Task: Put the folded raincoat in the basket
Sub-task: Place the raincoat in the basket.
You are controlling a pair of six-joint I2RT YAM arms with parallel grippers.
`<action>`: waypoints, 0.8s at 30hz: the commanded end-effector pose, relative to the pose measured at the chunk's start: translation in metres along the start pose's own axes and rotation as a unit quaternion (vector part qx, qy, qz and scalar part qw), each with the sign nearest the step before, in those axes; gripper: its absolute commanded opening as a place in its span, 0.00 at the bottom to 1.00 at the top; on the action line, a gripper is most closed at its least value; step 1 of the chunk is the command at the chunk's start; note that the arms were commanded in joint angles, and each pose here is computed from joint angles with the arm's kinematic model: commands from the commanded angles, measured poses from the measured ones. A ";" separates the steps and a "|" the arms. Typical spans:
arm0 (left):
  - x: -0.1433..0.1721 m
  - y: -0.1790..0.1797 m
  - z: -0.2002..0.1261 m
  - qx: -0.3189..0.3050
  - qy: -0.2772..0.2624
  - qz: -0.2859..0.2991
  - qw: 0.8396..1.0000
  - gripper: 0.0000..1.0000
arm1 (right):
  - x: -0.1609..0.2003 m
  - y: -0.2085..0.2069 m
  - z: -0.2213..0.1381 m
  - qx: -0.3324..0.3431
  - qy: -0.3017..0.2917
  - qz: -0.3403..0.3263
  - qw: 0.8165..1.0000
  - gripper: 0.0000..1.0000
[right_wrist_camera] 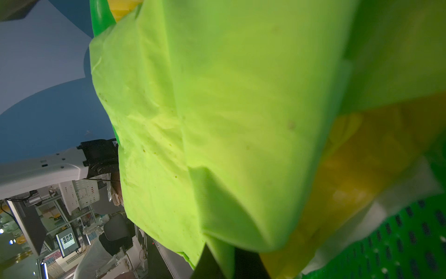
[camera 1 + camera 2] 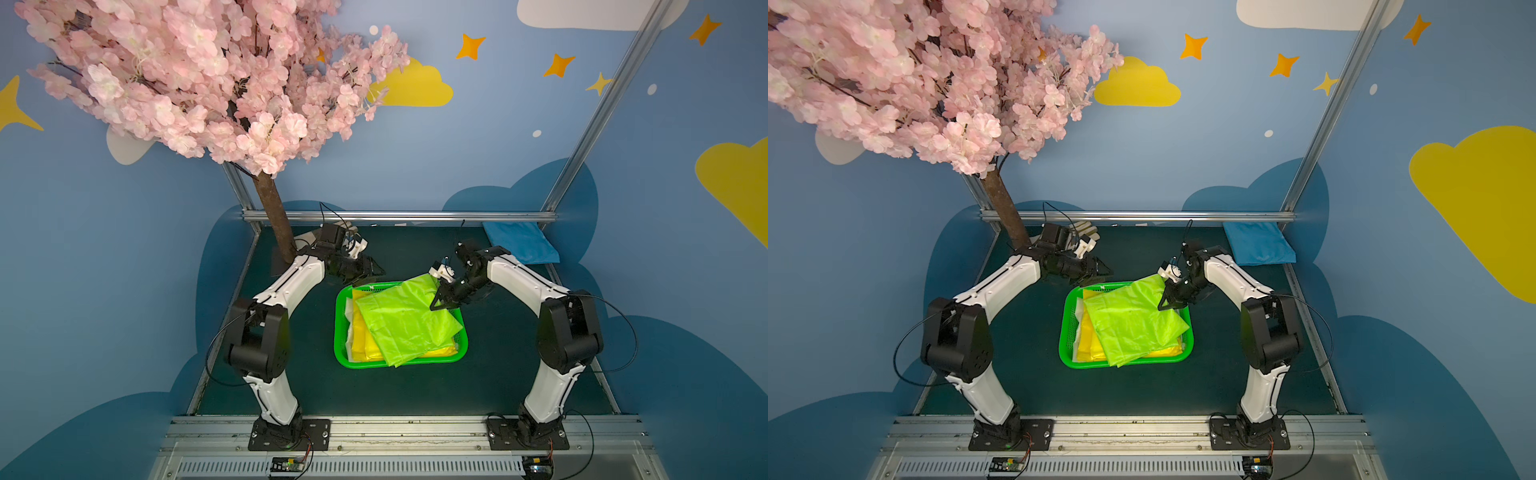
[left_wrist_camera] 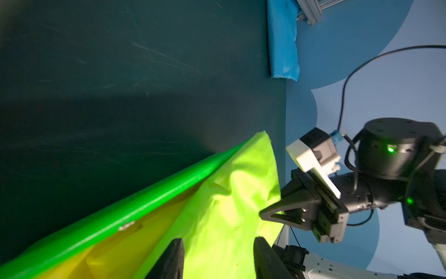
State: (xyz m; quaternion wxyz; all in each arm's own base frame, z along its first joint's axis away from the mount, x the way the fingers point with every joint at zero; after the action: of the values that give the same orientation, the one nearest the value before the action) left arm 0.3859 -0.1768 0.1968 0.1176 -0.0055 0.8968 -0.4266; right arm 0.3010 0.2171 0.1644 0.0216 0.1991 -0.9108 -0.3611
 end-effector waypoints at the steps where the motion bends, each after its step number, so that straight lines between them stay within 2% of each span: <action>1: 0.002 0.004 0.003 0.005 0.020 0.005 1.000 0.51 | -0.008 0.006 -0.001 -0.009 0.009 -0.037 0.999 0.08; 6: -0.002 0.009 0.002 0.007 0.016 0.005 1.000 0.51 | -0.022 0.013 0.004 -0.024 0.029 -0.079 0.996 0.10; 9: -0.004 0.024 0.007 0.013 0.010 -0.019 1.000 0.51 | -0.030 0.012 0.007 -0.029 0.041 -0.094 0.994 0.10; 15: 0.008 0.019 0.015 0.063 0.032 -0.027 0.997 0.51 | -0.039 0.019 0.012 -0.048 0.046 -0.121 0.990 0.10; 24: 0.028 0.023 0.019 0.058 0.052 -0.041 0.996 0.46 | -0.051 0.021 0.022 -0.063 0.051 -0.131 0.988 0.10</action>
State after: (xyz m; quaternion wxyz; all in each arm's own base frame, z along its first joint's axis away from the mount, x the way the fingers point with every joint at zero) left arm 0.3736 -0.1748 0.1578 0.0614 -0.0235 0.8817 -0.4673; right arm 0.3371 0.2553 0.1681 0.0245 0.3225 -0.8626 -0.3891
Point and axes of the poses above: each gripper's point midway between its finger pads, its own z axis out along the fingers, its own y axis along the line the jaws close on, x = y × z, the point moved 5 cm from there along -z, back along the fingers
